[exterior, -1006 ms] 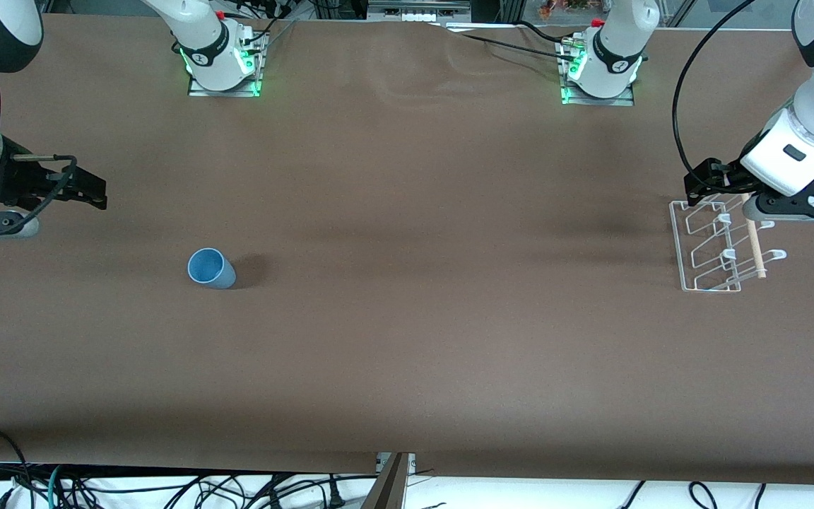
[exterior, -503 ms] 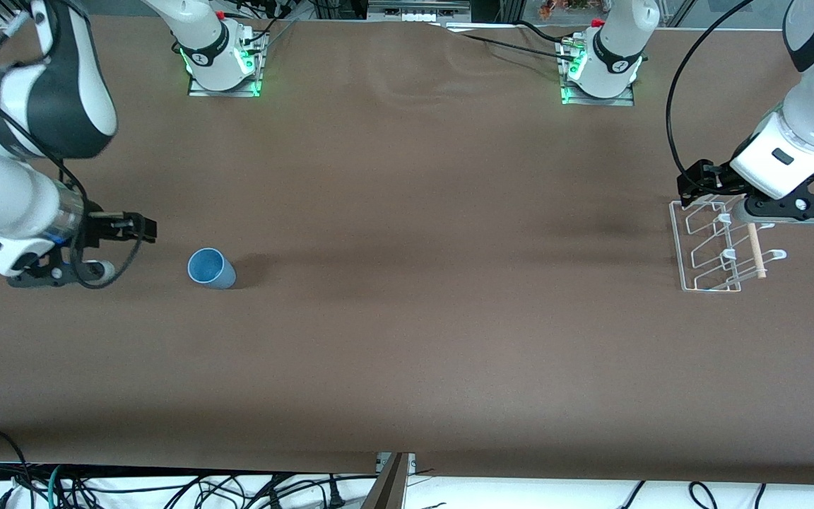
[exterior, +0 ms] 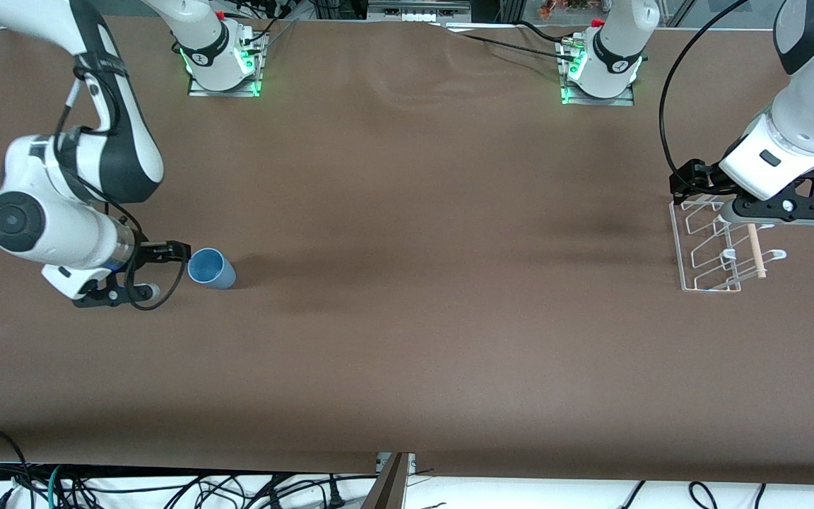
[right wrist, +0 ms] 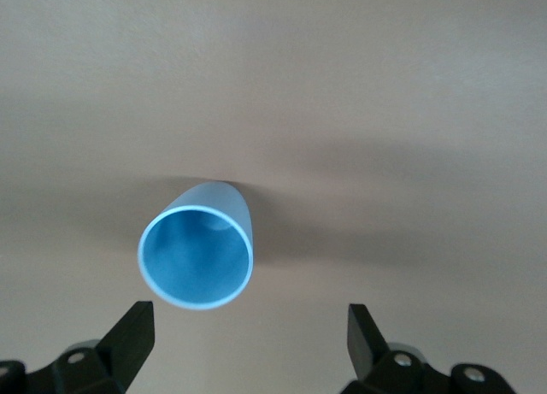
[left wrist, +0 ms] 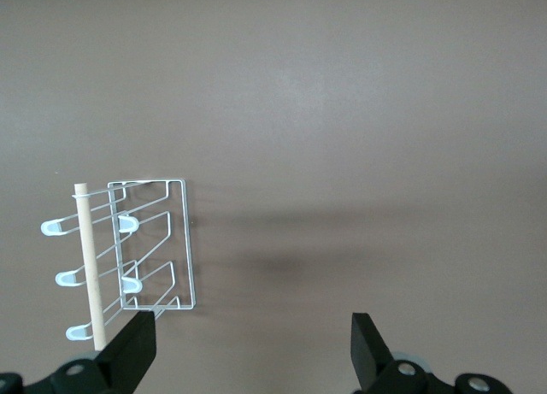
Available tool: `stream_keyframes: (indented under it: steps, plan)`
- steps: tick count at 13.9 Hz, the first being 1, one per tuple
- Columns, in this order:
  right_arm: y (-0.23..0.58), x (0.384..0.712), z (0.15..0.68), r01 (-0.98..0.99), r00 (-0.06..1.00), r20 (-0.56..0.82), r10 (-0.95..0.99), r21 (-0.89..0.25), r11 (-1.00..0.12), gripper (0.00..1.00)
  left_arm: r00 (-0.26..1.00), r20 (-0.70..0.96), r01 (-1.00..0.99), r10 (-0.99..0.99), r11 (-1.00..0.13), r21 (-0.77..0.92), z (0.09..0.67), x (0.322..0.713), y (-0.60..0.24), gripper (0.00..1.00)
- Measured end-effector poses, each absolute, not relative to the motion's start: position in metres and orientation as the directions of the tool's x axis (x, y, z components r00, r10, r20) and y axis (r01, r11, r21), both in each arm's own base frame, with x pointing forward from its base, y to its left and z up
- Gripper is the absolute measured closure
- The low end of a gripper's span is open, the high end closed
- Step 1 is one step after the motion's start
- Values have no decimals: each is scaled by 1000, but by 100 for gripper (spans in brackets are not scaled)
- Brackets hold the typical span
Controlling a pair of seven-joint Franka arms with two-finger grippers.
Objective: Transfer cup to left arm and place on rack
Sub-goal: 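Lower the right gripper over the blue cup while the left gripper advances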
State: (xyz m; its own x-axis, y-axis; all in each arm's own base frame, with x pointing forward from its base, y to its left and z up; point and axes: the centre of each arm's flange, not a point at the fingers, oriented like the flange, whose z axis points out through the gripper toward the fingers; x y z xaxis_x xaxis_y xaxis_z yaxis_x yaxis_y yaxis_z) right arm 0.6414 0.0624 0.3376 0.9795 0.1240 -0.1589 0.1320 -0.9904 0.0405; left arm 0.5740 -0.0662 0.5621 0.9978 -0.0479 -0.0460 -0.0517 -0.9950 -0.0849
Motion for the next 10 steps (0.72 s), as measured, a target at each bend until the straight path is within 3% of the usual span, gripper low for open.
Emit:
stream_keyframes:
  steps: [5, 10]
  plan:
    - [63, 628, 279, 117, 982, -148, 114, 12, -993, 0, 998, -44, -55, -51, -995, -82, 543, 587, -68, 0]
    - [61, 620, 265, 112, 982, -155, 110, 7, -994, 0, 999, -52, -11, -7, -996, -86, 538, 583, -101, 0]
